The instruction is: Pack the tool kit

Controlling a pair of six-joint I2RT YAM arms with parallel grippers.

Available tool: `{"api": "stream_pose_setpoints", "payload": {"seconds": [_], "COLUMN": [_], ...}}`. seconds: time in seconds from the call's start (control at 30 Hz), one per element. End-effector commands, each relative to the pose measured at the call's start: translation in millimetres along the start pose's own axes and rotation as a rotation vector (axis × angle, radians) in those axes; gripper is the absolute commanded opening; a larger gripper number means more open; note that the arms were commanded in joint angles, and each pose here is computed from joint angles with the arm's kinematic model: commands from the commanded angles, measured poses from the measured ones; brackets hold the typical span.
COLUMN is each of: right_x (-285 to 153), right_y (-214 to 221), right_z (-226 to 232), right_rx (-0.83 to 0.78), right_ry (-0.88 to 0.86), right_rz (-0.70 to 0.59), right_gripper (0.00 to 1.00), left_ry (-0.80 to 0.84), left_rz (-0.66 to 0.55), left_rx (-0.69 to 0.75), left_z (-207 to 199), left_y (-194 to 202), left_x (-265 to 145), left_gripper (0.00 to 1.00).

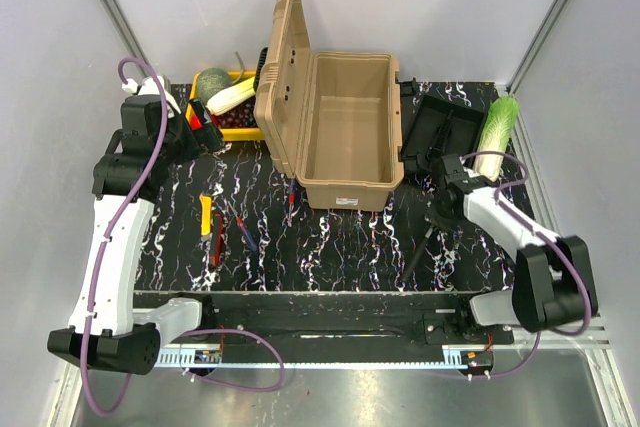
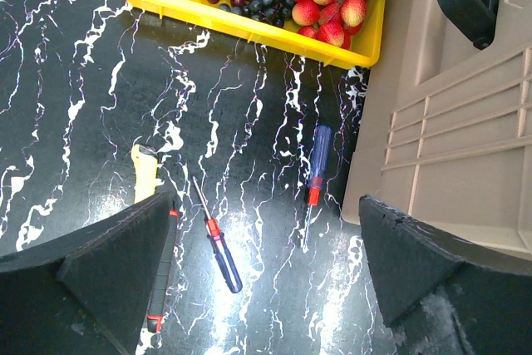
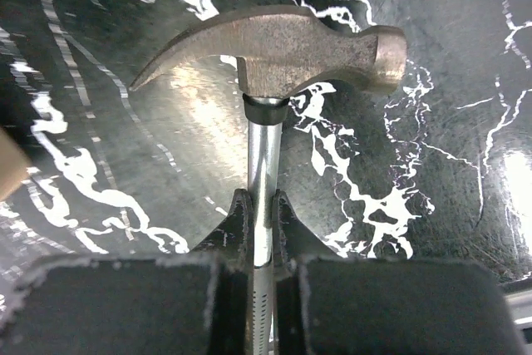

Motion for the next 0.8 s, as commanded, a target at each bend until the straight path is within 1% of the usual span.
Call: {"api": "stream_pose_setpoints", "payload": {"seconds": [0.0, 0.17, 0.3, 0.37, 0.47, 0.53, 0.63, 0.77], "right_x": [-40.3, -87.0, -142.4, -169.5, -215.5, -238.0, -258.7, -246.1], "right_y": [-28.6, -49.4, -82.5, -100.6, -131.4, -152.0, -184.4, -213.9], "right_z": [0.2, -7.3, -7.0, -4.8, 3.9, 17.6, 46.5, 95.2], "right_rx": [0.053, 0.057, 0.035, 0.022, 0.013, 0.007, -0.007, -0.071], "right_ry": [-0.029, -0.015, -0.046, -0.055, -0.124, -0.219, -0.388, -0.482], "right_rz": [-0.211, -0.336, -0.5, -0.557, -0.685, -0.77, -0.866, -0.881], "right_gripper": [0.0, 0.0, 0.0, 0.0, 0.0, 0.0, 0.0, 0.0], "left_ry": [0.039, 0.042, 0.046, 0.05, 0.048, 0.053, 0.053, 0.053], "left_rz": [-0.065, -0.066, -0.071, -0.074, -0.086, -0.098, -0.115, -0.131], "left_rx": [0.009, 0.011, 0.011, 0.011, 0.014, 0.018, 0.02, 0.024], "left_z": [-5.7, -6.4, -7.7, -8.3, -8.7, -9.7, -11.2, -11.4], "left_y": [-9.7, -10.6, -12.0, -12.7, -15.1, -17.7, -22.1, -25.1], "left_x": [-7.8, -9.2, -9.9, -11.1, -13.1, -16.1, -19.8, -24.3], "left_gripper": [0.99, 0.99, 0.99, 0.99, 0.99, 0.99, 0.99, 0.99]}}
Point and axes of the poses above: each gripper's point midway between its finger pads, its own x axis out along the fingers, its own z axis along the line the jaws close on, y = z × x, the point moved 7 cm from there along -x, back along the fingers, and after that the axes turned 13 degrees about -x, right-handed, at the moved point
